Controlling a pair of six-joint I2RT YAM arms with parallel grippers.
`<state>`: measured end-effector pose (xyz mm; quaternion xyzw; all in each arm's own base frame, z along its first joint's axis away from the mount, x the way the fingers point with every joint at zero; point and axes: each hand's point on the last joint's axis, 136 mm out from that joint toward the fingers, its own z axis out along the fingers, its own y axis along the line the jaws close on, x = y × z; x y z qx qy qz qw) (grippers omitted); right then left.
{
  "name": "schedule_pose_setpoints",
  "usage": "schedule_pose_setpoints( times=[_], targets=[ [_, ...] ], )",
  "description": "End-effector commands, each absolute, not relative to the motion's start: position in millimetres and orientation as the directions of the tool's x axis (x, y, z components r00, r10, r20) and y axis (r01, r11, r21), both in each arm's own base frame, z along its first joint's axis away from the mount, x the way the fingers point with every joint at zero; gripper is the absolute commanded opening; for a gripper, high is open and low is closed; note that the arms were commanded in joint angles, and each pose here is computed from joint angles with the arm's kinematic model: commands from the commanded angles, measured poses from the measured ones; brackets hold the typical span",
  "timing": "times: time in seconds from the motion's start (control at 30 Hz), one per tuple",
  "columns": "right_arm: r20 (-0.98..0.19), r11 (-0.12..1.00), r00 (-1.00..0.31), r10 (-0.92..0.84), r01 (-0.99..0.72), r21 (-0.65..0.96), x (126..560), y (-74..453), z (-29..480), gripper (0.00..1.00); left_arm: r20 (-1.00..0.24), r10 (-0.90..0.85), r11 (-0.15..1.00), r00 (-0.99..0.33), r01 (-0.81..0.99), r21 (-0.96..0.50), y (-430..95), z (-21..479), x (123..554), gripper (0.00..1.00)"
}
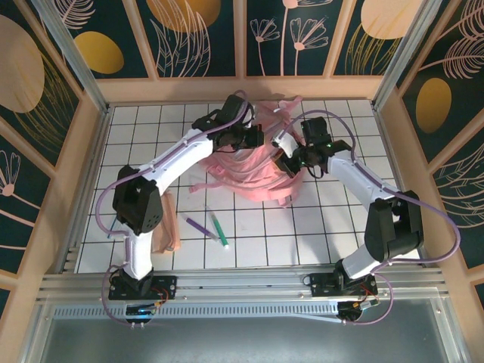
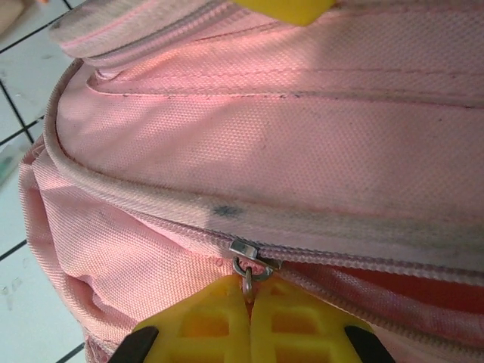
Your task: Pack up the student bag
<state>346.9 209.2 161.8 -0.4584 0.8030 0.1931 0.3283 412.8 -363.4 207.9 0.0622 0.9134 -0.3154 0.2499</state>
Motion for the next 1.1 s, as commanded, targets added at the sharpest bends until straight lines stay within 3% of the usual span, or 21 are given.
schedule_pose_setpoints(
  times=[0.0,0.2,0.43,0.63,0.9,1.07],
  targets=[
    [-0.705,0.445,-0.321,-0.632,-0.896,0.009,320,209,169,0.00,-0.595,-0.274,0.708,-0.756,0.260,-0.657,-360,299,431,0.00],
    [-0.706,0.398,-0.257,-0.660,-0.917,-0.038,308,214,166,0.00,-0.531,-0.369,0.670,-0.762,0.178,-0.721,-363,296,439,0.00],
    [-0.531,0.274,-0.168,-0.830,-0.953,-0.126,287,214,141,0.00,-0.513,-0.481,0.672,-0.711,0.076,-0.736,-359,296,458,0.00],
    [-0.676,0.218,-0.172,-0.717,-0.976,0.018,267,257,166,0.00,-0.435,-0.569,0.585,-0.698,0.028,-0.811,-371,297,460,0.00],
    [-0.689,0.308,-0.296,-0.661,-0.945,0.110,270,266,152,0.00,-0.380,-0.719,0.495,-0.582,-0.044,-0.868,-350,317,468,0.00],
    [-0.615,0.359,-0.313,-0.724,-0.932,0.052,275,248,131,0.00,-0.387,-0.767,0.455,-0.512,-0.008,-0.891,-343,342,474,0.00]
  ],
)
